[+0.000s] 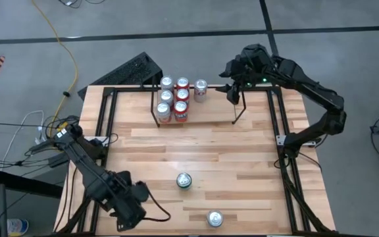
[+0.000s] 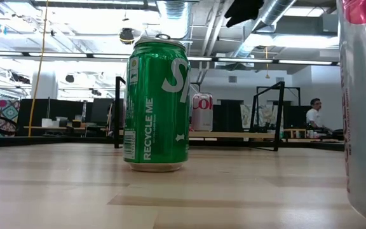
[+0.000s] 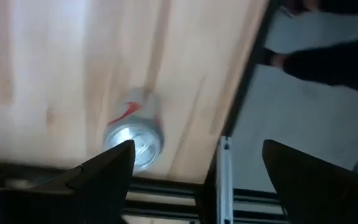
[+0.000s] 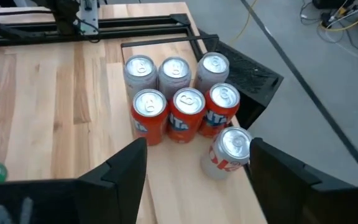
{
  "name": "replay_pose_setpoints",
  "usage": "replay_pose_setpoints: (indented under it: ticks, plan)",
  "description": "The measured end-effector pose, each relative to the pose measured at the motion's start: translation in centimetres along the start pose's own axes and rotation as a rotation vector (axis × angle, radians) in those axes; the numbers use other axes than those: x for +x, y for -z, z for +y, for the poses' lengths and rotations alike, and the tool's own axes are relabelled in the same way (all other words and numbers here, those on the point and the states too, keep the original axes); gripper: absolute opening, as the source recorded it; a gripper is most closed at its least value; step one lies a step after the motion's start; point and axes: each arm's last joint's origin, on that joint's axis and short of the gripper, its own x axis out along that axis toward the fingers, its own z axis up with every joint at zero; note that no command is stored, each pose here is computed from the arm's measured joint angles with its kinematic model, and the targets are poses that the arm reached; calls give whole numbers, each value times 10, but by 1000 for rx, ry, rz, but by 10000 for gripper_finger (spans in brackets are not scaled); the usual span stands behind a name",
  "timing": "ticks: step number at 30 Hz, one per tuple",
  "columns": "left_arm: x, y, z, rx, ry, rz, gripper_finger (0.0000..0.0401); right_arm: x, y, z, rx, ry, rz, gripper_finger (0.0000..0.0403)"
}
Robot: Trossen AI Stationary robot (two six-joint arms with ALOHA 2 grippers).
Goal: Place canned beverage on shelf
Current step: Put the left silver soda can on the shelf aligned with the other silver soda can
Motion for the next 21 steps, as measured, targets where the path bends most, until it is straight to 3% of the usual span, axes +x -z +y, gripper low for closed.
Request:
replay_pose_setpoints:
  ticks: [4, 8, 10, 15, 18, 21]
  plan:
    - [-2, 11, 4, -28, -119, -70, 336, 3, -1, 2, 37, -7, 2, 260]
    - [-4, 25, 8, -47, -142, -123, 341, 3, -4, 7, 53, -20, -25, 260]
    - [1, 35, 15, -93, -114, -110, 341, 3, -6, 10, 55, -27, -38, 260]
    - [17, 52, 29, -146, 93, -193, 342, 3, -9, 14, 83, -36, -65, 260]
    - [26, 61, 35, -44, 148, -210, 342, 3, -11, 15, 109, -38, -79, 260]
    - [29, 67, 39, 94, 107, -215, 342, 3, -11, 16, 134, -43, -81, 260]
